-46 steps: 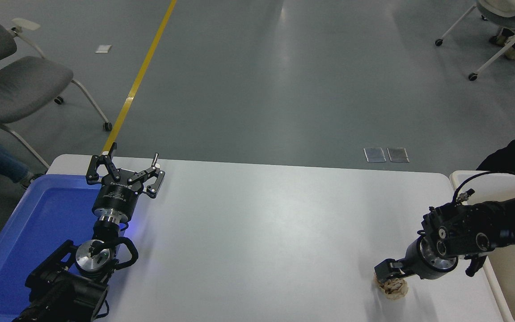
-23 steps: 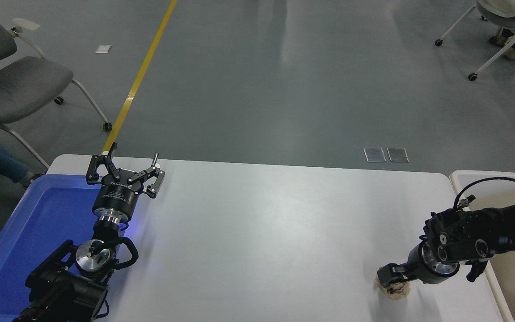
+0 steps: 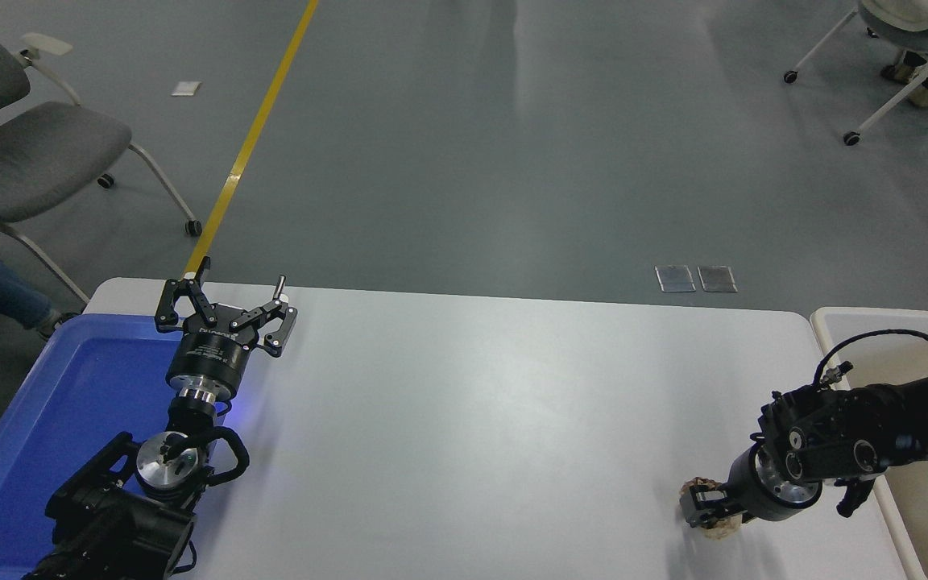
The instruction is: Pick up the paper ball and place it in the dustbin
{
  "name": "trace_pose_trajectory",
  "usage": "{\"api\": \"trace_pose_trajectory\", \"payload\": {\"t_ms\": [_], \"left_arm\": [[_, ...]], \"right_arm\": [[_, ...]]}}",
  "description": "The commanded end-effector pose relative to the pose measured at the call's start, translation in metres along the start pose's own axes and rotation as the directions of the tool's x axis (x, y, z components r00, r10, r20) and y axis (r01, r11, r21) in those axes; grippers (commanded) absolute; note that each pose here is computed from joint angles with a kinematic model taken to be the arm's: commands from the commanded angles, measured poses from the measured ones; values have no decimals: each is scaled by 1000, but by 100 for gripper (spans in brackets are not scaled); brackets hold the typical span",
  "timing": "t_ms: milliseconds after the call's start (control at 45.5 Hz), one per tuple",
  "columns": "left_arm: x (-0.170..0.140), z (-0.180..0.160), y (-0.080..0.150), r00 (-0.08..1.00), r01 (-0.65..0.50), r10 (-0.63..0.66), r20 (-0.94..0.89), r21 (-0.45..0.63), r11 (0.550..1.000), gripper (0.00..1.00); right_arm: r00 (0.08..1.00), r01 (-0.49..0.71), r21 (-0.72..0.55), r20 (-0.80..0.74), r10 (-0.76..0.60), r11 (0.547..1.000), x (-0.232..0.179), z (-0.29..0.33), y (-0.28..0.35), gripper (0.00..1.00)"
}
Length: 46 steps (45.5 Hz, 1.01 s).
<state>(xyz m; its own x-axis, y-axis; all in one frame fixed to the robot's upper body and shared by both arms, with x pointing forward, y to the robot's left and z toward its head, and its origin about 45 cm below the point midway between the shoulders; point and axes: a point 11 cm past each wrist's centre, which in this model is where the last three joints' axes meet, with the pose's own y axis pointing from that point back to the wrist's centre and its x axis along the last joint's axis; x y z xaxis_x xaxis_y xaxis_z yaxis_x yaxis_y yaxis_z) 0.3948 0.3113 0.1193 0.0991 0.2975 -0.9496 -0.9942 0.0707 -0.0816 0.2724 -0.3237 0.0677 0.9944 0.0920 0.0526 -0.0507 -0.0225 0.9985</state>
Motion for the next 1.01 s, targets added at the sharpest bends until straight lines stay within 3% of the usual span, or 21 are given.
{"api": "trace_pose_trajectory", "payload": {"t_ms": [0,418,615,989], "left_arm": [[0,0,0,1000,0,0,0,0,1000,99],[0,0,0,1000,0,0,0,0,1000,99],[0,0,0,1000,1,-1,0,0,1000,99],[0,0,0,1000,1,-1,0,1,1000,99]], "right_arm": [[1000,-6,3,-3,6,1000,2,2,2,0],[999,-27,41,49,25,999,12,30,56,0],[996,-50,79,84,44,996,28,34,123,0],[993,-88,12,75,87,996,53,65,265,0]]}}
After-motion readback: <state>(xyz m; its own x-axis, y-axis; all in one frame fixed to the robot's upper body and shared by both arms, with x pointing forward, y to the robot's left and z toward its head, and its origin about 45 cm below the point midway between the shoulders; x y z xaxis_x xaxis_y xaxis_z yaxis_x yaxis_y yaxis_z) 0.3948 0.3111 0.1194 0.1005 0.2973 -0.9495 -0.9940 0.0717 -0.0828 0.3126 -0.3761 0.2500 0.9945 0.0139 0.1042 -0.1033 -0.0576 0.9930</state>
